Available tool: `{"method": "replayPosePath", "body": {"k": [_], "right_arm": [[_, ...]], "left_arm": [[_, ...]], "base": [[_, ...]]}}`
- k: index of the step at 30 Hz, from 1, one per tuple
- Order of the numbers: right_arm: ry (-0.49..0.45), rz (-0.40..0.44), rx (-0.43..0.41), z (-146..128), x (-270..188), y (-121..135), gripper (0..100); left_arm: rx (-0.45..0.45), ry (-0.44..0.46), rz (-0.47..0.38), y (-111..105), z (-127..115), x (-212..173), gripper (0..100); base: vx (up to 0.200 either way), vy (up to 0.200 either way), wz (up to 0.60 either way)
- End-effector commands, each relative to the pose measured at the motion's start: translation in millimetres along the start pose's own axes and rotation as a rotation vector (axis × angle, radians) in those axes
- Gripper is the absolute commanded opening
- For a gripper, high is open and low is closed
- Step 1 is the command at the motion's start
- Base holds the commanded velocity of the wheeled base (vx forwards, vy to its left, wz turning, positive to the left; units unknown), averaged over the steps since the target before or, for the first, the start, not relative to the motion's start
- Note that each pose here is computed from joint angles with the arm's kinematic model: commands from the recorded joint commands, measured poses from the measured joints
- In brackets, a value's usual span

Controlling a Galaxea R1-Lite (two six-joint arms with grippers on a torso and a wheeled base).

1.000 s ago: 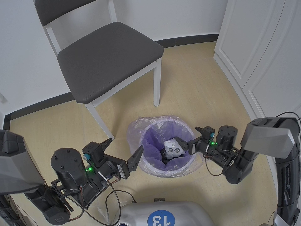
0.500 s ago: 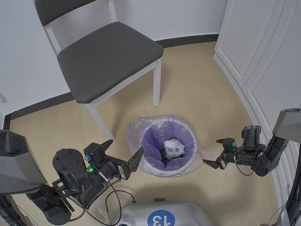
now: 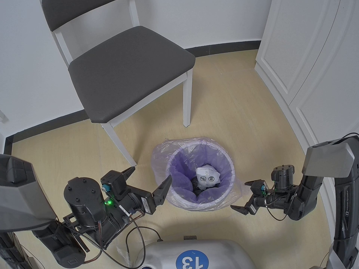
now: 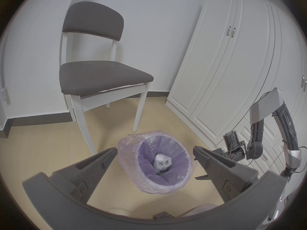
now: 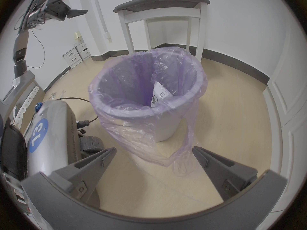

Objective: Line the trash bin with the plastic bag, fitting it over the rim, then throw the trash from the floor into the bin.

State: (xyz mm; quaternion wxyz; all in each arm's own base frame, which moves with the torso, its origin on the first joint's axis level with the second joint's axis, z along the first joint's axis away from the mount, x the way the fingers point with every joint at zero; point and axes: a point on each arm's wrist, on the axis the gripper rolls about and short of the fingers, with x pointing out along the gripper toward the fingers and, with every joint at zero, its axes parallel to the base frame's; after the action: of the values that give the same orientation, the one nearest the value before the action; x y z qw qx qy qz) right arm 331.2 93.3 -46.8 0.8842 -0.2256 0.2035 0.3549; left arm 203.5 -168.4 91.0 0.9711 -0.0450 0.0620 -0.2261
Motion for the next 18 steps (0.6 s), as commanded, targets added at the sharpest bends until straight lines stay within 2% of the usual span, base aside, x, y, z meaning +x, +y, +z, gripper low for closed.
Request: {"method": "replayPosePath", "body": {"k": [1,7,13,18], "right_arm": [[-0.014,-0.001,0.040,-21.7,23.2,6.1,0],[-0.033,-0.014,0.063,-22.0,25.9,3.7,0],[0.002,0.005,0.120,-22.9,30.0,2.4,0],[-0.027,-0.028,0.131,-16.1,36.6,-7.5,0]], "left_arm": [[-0.001,-0.005,0.001,-0.2,-1.6,2.0,100],[-0.001,-0.005,0.001,-0.2,-1.6,2.0,100],[-0.002,-0.004,0.001,-0.3,-2.2,2.6,100],[-0.001,-0.001,0.003,0.0,-3.0,3.5,100]], "base": [[0.000,0.000,0.00],[0.000,0.000,0.00],[0.000,0.000,0.00],[0.000,0.000,0.00]]}}
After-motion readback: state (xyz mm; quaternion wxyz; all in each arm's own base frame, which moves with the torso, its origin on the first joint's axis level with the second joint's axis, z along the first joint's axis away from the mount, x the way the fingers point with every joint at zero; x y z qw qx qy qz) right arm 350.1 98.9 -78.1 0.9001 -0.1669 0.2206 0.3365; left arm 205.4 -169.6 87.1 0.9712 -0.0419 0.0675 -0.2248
